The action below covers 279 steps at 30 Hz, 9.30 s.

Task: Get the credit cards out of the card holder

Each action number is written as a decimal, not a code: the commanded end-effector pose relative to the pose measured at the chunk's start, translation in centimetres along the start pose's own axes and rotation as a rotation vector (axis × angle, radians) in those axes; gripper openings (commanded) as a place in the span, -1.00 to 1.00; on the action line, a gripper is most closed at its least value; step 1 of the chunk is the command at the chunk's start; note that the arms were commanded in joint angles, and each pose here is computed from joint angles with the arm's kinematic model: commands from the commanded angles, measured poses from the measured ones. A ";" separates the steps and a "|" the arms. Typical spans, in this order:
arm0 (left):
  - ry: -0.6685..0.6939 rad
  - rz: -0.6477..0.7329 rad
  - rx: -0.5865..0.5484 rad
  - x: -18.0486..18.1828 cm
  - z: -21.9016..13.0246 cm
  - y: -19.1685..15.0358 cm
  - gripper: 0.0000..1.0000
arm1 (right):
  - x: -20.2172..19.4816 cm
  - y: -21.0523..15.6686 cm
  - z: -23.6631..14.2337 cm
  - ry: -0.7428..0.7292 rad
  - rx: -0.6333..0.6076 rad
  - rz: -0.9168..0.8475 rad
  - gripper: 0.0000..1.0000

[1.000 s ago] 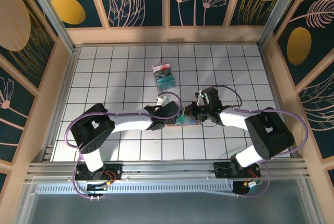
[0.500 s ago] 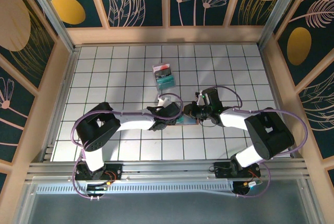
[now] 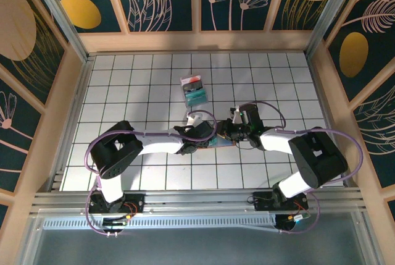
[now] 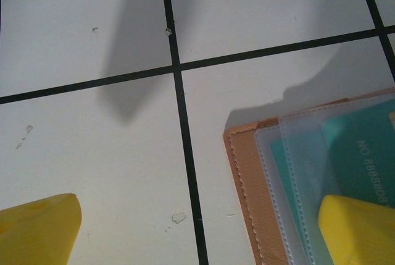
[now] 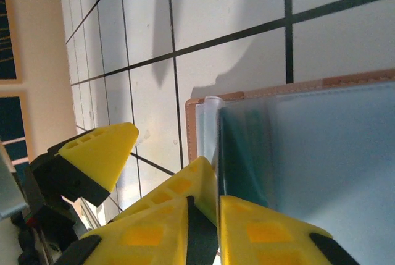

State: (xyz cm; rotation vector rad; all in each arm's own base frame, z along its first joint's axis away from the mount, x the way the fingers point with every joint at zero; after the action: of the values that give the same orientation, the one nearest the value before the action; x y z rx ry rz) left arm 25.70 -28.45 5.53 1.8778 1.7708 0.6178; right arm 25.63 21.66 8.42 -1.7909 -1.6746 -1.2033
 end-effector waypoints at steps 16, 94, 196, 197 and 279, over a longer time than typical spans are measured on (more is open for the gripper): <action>0.026 0.030 0.061 1.0 0.6 -1.6 0.98 | -1.3 -0.1 0.3 -0.104 -0.003 -0.032 -0.91; -1.189 -0.274 -0.319 -3.3 -17.1 14.6 -0.67 | 14.3 4.3 -11.7 0.621 -0.384 -0.434 -1.00; -0.506 1.044 0.108 2.1 6.8 16.9 -0.82 | 5.7 6.8 -13.0 -0.182 -0.526 -0.276 0.13; -0.501 1.039 0.108 2.1 6.8 17.0 -0.80 | 5.7 6.8 -13.0 -0.182 -0.524 -0.276 0.12; -0.180 -0.405 -0.566 14.7 -14.3 22.0 0.98 | 2.2 -4.6 5.7 -0.806 0.126 -0.539 0.41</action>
State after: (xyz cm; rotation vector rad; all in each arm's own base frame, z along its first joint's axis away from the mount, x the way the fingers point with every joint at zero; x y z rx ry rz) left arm 34.35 -14.20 29.00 1.1458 1.6130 0.6589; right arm 22.77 28.15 5.79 -1.9397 -2.7049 -0.5379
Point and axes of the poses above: each hand's point on the last joint's axis, 136 mm out from that joint toward the fingers, its own z axis out along the fingers, its own x axis along the line the jaws close on, y = z × x, the point moved 4 cm from there along -z, back along the fingers, and after that the axes turned 5 degrees about -z, right-handed, at the moved point
